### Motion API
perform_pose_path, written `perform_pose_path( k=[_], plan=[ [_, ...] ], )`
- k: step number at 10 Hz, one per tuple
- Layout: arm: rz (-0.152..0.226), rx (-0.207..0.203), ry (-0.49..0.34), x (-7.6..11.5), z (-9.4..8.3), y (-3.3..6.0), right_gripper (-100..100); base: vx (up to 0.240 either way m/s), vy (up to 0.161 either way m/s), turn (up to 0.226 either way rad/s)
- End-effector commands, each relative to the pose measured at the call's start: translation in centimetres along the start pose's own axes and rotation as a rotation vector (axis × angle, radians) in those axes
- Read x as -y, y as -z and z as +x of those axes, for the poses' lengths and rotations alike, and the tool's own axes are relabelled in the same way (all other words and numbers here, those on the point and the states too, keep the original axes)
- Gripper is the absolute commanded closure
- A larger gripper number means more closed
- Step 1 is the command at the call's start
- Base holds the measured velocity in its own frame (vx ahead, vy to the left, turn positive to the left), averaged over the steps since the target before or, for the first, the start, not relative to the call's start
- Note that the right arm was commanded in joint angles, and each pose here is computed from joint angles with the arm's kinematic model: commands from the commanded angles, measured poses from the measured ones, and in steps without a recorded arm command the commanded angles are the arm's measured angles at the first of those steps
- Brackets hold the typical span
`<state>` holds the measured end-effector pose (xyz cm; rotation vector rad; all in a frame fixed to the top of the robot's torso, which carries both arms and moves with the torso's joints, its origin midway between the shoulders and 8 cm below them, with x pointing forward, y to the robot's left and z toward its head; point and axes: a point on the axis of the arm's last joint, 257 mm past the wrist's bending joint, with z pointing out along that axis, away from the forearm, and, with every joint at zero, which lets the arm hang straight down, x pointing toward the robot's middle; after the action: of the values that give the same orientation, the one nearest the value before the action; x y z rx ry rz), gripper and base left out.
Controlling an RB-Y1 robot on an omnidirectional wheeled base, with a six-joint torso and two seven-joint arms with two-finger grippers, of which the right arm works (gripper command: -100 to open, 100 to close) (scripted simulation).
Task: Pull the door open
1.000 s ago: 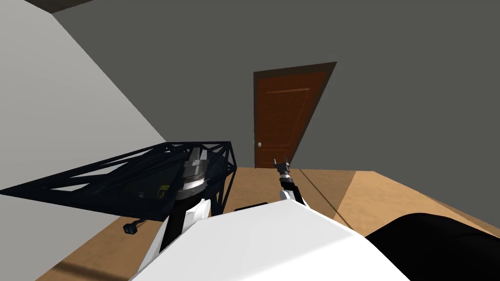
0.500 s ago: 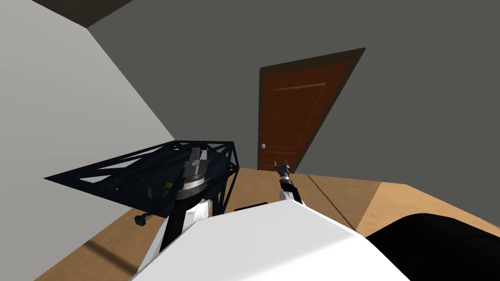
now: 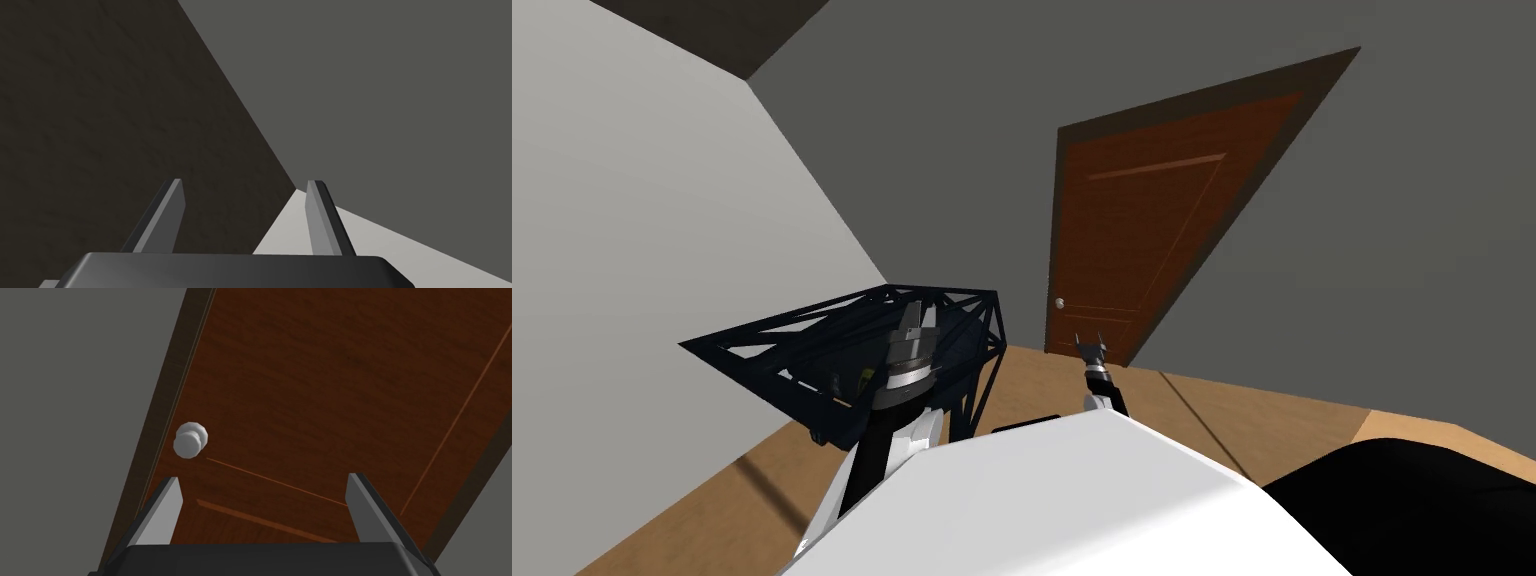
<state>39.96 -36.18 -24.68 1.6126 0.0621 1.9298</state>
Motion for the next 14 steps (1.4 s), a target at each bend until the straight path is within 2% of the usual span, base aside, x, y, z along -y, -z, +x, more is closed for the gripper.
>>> perform_pose_path(
  k=[1, 9, 12, 14],
  plan=[
    [-0.009, 0.025, -0.037, -0.1, -1.4, 0.25, -100, 0.102, -0.024, 0.14],
    [-0.065, 0.139, -0.189, -0.6, -7.2, 1.79, -100, 0.098, -0.032, 0.14],
    [-0.108, 0.199, -0.264, -1.2, -10.3, 2.91, -100, 0.117, -0.06, 0.17],
    [-0.125, 0.22, -0.289, -1.4, -11.4, 3.37, -100, 0.123, -0.054, 0.123]
  ],
)
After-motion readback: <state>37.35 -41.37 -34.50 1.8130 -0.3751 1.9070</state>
